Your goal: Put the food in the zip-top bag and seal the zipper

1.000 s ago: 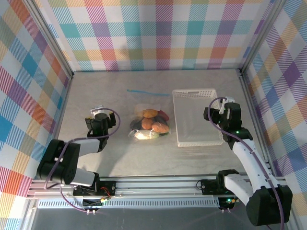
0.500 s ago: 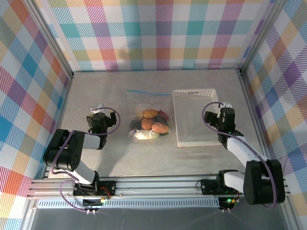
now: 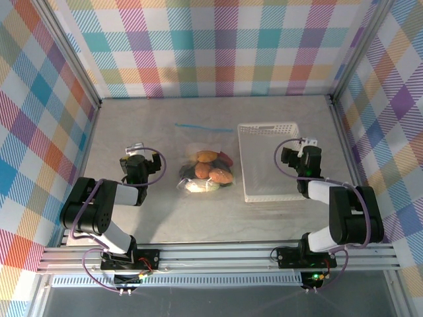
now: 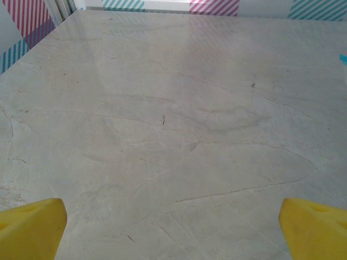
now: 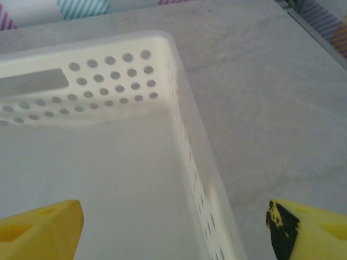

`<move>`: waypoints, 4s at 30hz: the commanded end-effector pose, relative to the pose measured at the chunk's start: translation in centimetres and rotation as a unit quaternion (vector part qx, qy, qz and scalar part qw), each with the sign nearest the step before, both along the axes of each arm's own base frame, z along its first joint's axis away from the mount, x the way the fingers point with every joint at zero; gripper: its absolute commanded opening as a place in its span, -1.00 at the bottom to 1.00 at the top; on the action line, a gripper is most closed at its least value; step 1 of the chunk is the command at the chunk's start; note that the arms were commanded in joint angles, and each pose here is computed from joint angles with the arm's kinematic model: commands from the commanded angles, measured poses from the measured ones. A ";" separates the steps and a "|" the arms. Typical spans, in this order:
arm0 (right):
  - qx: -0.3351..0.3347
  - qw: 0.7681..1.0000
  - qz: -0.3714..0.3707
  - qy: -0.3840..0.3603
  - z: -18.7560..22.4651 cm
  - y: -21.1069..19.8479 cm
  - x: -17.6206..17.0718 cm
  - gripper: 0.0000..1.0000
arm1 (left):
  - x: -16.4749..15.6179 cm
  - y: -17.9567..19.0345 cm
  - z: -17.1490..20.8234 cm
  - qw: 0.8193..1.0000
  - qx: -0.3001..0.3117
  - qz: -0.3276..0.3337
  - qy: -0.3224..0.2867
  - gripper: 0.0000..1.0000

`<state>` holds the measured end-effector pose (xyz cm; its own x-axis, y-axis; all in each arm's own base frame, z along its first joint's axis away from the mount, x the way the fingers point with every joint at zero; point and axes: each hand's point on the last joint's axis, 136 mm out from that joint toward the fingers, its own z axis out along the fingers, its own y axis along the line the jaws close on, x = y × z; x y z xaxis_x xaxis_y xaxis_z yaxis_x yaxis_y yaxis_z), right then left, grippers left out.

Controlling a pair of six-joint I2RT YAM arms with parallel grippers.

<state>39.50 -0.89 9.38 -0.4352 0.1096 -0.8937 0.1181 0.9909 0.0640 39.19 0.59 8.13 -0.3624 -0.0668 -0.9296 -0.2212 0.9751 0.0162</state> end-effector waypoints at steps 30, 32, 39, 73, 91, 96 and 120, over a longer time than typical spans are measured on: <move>0.013 0.992 0.116 -0.036 -0.2 3.4 0.3 0.98 | 0.2 0.1 0.6 1.000 -0.001 -0.001 -0.016 0.99; 0.013 0.993 0.116 -0.036 -0.2 3.4 0.3 0.98 | 0.2 0.1 0.6 1.000 -0.001 -0.001 -0.016 0.99; 0.013 0.993 0.116 -0.035 -0.3 3.4 0.3 0.97 | 0.2 0.1 0.6 1.000 -0.001 -0.001 -0.016 0.99; 0.013 0.993 0.116 -0.035 -0.3 3.4 0.3 0.97 | 0.2 0.2 0.5 1.000 -0.002 0.000 -0.015 0.99; 0.013 0.993 0.116 -0.035 -0.3 3.4 0.3 0.98 | 0.2 0.2 0.5 1.000 -0.002 0.000 -0.015 0.99; 0.013 0.993 0.116 -0.036 -0.2 3.4 0.3 0.98 | 0.2 0.1 0.5 1.000 -0.001 -0.001 -0.015 0.99; 0.013 0.993 0.116 -0.035 -0.3 3.4 0.3 0.98 | 0.2 0.1 0.6 1.000 -0.002 -0.001 -0.015 0.99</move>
